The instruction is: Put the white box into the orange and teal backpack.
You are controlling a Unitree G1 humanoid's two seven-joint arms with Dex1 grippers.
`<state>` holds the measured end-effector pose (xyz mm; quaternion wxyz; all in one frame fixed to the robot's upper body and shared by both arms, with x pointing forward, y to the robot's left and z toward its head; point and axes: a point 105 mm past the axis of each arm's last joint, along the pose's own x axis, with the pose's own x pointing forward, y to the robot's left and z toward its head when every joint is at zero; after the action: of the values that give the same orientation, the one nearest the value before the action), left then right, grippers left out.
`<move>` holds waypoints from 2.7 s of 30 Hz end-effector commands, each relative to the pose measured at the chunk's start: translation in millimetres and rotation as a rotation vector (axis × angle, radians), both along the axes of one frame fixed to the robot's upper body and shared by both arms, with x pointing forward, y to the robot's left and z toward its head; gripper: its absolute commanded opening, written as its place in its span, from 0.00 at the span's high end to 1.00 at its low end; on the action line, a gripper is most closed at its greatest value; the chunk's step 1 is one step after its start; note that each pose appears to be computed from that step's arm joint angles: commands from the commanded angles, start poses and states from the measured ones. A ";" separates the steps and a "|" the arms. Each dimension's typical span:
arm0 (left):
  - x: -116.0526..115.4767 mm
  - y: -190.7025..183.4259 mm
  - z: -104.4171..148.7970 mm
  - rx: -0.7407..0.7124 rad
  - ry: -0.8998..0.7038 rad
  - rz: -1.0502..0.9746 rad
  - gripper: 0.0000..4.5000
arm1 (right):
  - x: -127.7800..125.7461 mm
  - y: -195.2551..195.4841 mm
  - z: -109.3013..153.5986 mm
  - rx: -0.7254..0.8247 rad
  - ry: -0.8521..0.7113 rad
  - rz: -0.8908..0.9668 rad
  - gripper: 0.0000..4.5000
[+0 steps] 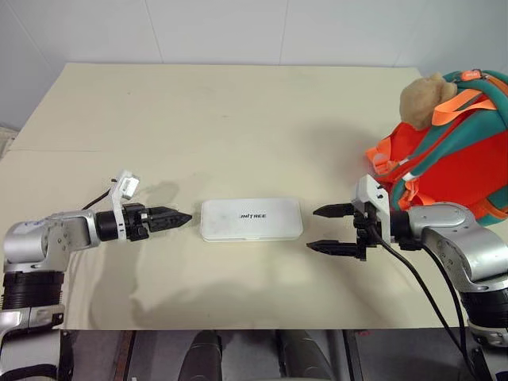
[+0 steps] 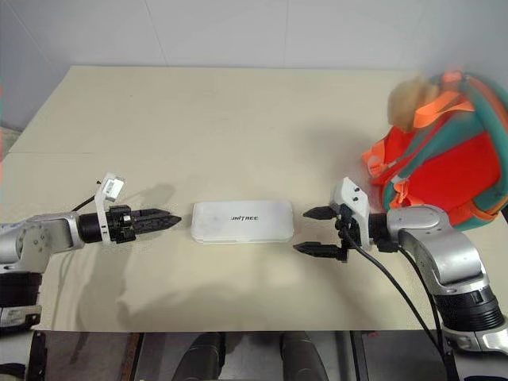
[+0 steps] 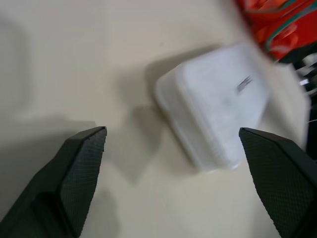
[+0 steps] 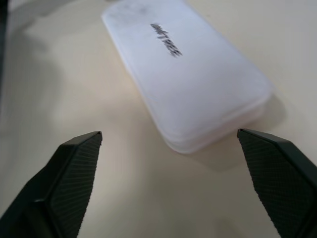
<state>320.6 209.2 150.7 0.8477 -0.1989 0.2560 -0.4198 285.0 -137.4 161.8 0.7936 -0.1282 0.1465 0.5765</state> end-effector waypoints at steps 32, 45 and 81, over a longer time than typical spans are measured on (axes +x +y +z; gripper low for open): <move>-16.1 -32.4 -33.5 -0.142 0.452 -0.100 0.01 | -10.9 25.1 1.5 -0.028 -0.021 0.078 0.00; -16.6 -57.9 -42.0 -0.251 0.523 -0.135 0.01 | -14.8 31.2 3.1 0.003 -0.020 0.098 0.00; -19.9 -60.5 -50.1 -0.280 0.512 -0.108 0.01 | 15.0 -10.7 -5.8 0.021 0.334 -0.271 0.00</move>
<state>309.0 148.4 124.3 0.7020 -0.3968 0.3693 -0.4620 296.8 -148.5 152.9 0.8249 -0.0131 0.2905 0.4848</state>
